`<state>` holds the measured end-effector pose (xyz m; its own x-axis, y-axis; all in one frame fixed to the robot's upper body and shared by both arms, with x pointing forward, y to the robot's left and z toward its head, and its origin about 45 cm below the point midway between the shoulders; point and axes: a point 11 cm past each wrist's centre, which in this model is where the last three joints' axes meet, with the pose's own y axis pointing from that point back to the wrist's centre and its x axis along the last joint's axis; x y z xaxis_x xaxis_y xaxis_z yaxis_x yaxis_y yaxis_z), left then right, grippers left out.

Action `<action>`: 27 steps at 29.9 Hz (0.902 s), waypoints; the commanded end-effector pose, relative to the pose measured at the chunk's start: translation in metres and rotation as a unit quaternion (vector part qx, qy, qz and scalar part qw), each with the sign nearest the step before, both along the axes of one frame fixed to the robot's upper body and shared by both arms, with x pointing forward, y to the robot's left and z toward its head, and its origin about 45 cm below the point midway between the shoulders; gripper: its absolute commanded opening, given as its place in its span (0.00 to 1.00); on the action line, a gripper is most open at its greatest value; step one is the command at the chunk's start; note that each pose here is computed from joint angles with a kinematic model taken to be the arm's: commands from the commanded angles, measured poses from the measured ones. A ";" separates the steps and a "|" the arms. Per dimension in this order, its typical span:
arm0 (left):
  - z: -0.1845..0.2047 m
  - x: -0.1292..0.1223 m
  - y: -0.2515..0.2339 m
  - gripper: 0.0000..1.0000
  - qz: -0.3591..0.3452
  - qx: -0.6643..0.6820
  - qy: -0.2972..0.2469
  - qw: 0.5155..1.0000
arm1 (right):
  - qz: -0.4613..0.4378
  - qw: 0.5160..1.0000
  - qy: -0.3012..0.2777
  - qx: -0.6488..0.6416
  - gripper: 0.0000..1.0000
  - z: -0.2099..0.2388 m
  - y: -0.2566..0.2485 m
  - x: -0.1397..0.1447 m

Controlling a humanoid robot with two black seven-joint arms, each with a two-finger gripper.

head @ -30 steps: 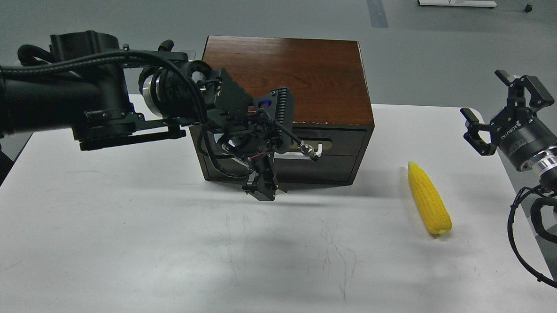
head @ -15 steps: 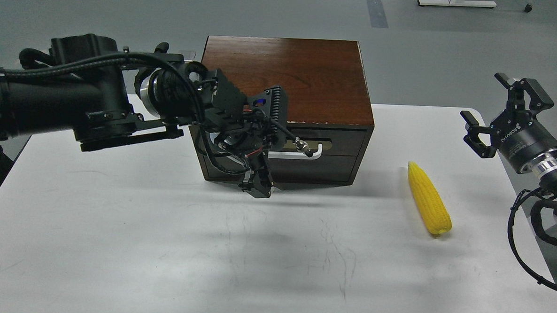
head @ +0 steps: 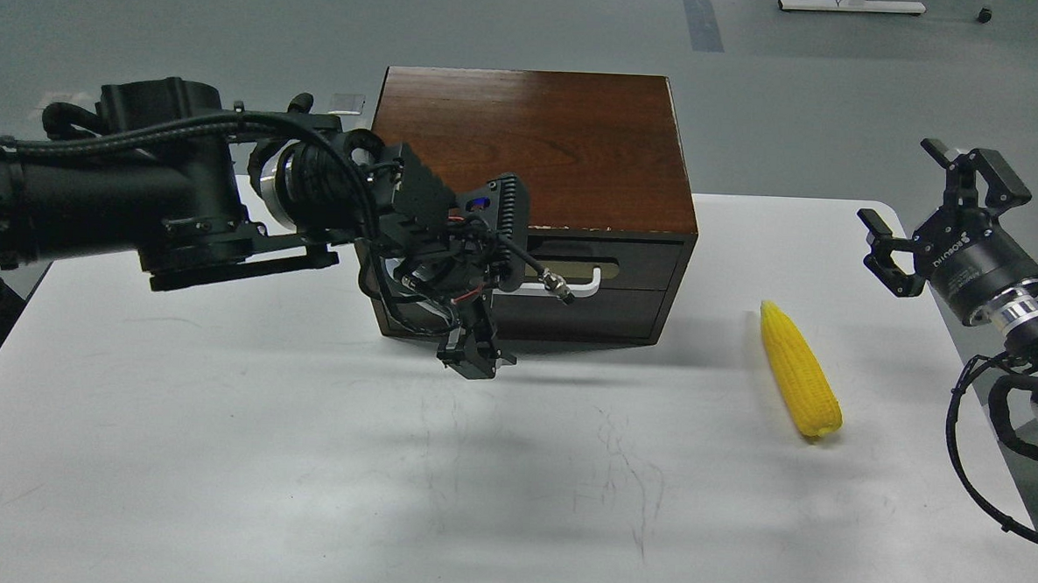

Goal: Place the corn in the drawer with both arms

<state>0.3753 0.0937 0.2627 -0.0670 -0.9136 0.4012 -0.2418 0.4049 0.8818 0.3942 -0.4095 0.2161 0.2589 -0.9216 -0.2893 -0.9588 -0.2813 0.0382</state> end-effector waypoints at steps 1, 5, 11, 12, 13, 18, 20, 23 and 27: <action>0.000 0.000 0.000 0.98 0.000 -0.001 0.000 1.000 | 0.000 1.000 0.000 0.000 1.00 0.000 0.000 0.000; 0.000 -0.001 -0.002 0.98 -0.002 -0.001 0.001 1.000 | 0.000 1.000 0.000 0.000 1.00 0.000 0.000 0.000; -0.001 -0.005 -0.008 0.98 -0.011 -0.002 0.003 1.000 | 0.000 1.000 0.000 0.000 1.00 0.000 0.000 0.000; -0.002 -0.007 -0.009 0.98 -0.015 -0.001 0.004 1.000 | -0.001 1.000 0.001 0.000 1.00 -0.001 0.000 -0.001; -0.003 -0.008 -0.009 0.98 -0.016 0.001 0.005 1.000 | -0.001 1.000 0.000 0.001 1.00 0.000 0.000 0.000; -0.008 -0.009 -0.007 0.98 -0.021 0.017 0.006 1.000 | -0.001 1.000 0.001 0.000 1.00 -0.001 0.000 -0.001; -0.009 -0.012 -0.012 0.98 -0.028 0.017 0.008 0.999 | -0.001 1.000 0.001 0.000 1.00 -0.001 0.000 -0.001; -0.010 -0.013 -0.015 0.98 -0.032 0.017 0.008 0.999 | -0.001 1.000 0.000 0.000 1.00 0.000 -0.001 -0.001; -0.011 -0.017 -0.022 0.98 -0.041 0.017 0.010 0.999 | -0.001 1.000 0.001 0.000 1.00 -0.001 0.000 -0.001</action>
<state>0.3605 0.0765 0.2524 -0.1242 -0.9201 0.3715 -0.1982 0.3898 0.8993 0.3937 -0.4099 0.2156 0.2574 -0.9217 -0.2901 -0.9592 -0.2802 0.0391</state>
